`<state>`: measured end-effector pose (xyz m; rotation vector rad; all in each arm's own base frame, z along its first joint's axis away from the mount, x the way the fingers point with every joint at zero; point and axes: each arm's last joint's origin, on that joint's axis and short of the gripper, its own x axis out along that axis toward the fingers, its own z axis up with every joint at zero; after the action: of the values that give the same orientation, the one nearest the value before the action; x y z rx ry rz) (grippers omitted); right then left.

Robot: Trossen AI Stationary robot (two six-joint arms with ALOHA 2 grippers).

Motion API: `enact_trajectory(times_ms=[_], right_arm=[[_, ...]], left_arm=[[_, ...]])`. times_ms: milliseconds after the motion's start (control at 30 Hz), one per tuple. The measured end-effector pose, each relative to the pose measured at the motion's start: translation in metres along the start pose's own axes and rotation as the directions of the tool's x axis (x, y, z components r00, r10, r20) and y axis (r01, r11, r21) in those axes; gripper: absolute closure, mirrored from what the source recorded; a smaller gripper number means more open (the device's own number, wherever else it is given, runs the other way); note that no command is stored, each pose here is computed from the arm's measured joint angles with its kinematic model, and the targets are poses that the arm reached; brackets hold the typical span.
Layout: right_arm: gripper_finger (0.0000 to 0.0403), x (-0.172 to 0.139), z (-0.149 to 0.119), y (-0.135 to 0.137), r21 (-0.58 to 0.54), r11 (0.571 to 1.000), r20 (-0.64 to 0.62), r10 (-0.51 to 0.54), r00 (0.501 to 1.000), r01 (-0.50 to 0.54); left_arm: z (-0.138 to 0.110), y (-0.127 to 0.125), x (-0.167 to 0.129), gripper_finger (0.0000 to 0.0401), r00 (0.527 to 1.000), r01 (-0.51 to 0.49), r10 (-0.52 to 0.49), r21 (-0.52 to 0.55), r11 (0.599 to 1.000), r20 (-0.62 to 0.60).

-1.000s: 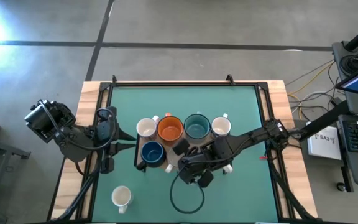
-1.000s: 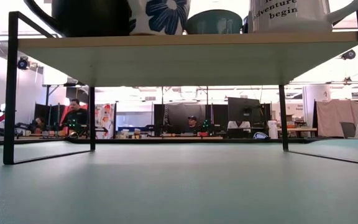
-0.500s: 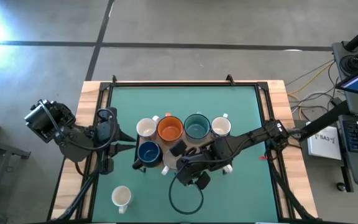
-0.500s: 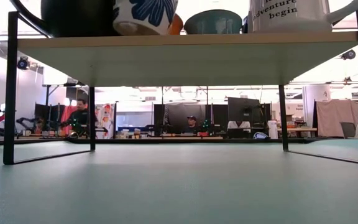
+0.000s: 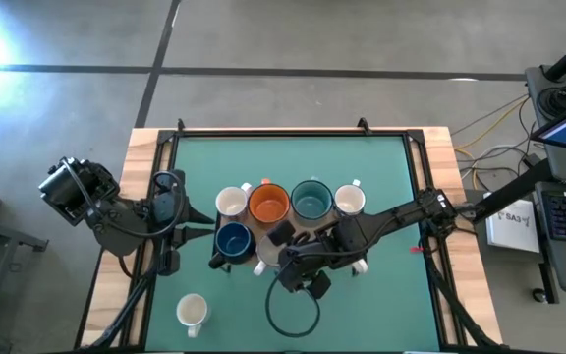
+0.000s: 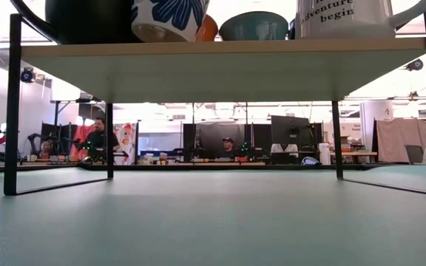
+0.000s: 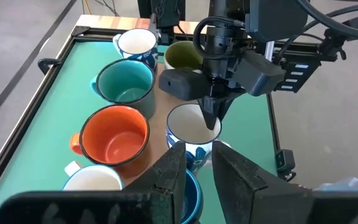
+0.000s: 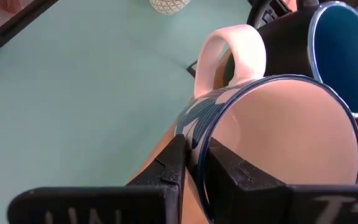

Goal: Place coffee mugs
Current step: Put the blue patterned mug on the shelf

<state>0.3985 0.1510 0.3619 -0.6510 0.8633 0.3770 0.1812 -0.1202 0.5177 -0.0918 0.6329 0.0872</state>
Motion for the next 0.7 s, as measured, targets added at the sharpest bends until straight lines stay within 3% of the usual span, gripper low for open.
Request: enact_trajectory(times_ms=[700], right_arm=[[0.0369, 0.0018, -0.0029, -0.0046, 0.016, 1.000, -0.014, -0.006, 1.000, 0.006]], left_arm=[[-0.0001, -0.0001, 0.0000, 0.0340, 1.000, 0.003, -0.003, 0.013, 1.000, -0.002]])
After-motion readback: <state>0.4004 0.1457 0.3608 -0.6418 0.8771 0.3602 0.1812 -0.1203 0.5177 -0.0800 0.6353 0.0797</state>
